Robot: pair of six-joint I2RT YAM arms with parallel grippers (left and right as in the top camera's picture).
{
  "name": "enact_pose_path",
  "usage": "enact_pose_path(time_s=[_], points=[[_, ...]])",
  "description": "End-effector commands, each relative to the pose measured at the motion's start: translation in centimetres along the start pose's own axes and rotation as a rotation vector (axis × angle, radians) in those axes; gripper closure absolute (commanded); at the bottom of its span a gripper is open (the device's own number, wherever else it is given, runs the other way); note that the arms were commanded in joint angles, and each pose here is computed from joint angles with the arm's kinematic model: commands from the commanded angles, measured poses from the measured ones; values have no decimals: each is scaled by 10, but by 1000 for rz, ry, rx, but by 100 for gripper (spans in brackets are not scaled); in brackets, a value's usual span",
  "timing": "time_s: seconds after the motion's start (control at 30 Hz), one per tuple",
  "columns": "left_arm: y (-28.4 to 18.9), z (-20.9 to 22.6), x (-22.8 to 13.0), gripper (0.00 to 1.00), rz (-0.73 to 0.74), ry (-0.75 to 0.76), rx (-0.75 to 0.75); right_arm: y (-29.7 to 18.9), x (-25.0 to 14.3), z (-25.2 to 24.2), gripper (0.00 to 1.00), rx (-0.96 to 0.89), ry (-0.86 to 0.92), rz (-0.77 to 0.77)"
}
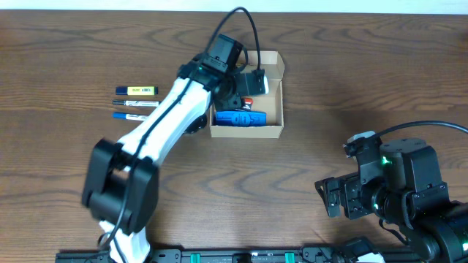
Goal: Pack container
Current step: 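Carry the red stapler into the box beside the duster and release, then move the left gripper to the black tape dispenser and grasp it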
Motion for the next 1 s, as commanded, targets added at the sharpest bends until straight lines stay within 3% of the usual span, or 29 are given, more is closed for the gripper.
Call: enact_pose_path(time_s=[0.0,0.23,0.43,0.57,0.67,0.77,0.97], points=[[-80,26,29,42,-109,-155,143,0,0,-1,1,0,15,2],[-161,17,3,41,-81,-239,204,0,0,-1,1,0,15,2],[-192,43,-52,38,-68,-625,291,0,0,-1,1,0,15,2],[-192,53,-86,12,-66,-860,284,0,0,-1,1,0,15,2],[-190,56,-96,11,-57,-877,280,0,0,-1,1,0,15,2],[-187,54,-99,2,-49,-861,262,0,0,-1,1,0,15,2],[-166,28,-106,5,11,-829,130,0,0,-1,1,0,15,2]])
Point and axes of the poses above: each gripper's point midway between its finger pads, its own y axis out along the fingers, its own z axis along the line the jaws close on, x = y × z, the point moved 1 cm from there along -y, back along the fingers, and after that the axes turned 3 degrees about y, right-handed, at the moved point
